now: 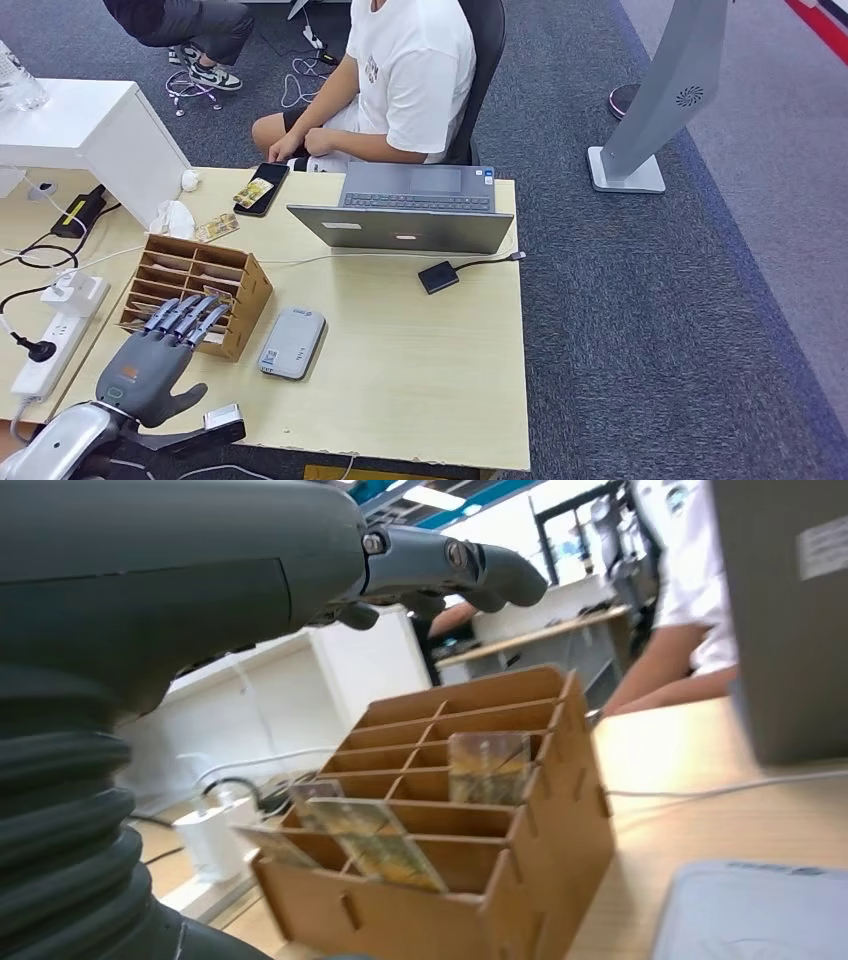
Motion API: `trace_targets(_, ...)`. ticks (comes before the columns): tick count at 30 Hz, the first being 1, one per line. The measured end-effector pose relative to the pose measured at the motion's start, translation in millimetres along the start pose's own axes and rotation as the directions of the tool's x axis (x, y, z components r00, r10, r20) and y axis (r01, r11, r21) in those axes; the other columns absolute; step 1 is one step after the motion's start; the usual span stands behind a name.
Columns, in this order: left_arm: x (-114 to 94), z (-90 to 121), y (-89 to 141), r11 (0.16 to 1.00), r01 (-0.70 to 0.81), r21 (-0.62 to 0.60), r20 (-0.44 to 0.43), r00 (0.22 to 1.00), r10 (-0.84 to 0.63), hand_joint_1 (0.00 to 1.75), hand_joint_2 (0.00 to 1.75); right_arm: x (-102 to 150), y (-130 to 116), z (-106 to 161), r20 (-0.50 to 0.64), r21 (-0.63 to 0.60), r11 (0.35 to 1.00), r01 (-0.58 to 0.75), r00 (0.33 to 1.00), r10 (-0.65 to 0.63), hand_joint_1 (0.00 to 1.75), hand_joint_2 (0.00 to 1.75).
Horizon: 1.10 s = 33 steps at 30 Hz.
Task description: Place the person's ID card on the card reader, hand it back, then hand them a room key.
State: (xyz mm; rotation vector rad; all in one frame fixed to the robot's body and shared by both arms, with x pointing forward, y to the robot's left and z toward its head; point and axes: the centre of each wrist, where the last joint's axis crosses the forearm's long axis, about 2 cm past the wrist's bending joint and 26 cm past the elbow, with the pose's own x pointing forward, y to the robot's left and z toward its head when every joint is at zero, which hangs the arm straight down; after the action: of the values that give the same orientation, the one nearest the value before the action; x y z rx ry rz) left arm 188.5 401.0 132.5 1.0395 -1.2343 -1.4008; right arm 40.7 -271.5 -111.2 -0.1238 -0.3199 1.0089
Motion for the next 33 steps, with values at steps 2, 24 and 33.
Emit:
trace_targets(2,-3.7,2.1,0.0,1.000,-0.007,-0.002,-0.018,1.000,0.007,0.00,1.75,0.1,-0.1,0.0,-0.001,0.001,1.000,-0.001,1.000,0.001,0.00,0.00)
trace_targets(24,-30.3,-11.4,-6.5,0.999,-0.013,-0.031,-0.147,0.989,0.008,0.00,1.75,3.2,-4.7,-1.3,-0.002,0.013,1.000,-0.024,1.000,0.024,0.00,0.00)
trace_targets(33,-29.4,-26.3,-3.0,1.000,-0.029,-0.009,-0.159,0.987,0.027,0.00,1.75,4.7,-7.0,-1.9,-0.006,0.009,0.999,-0.036,0.999,0.037,0.00,0.00)
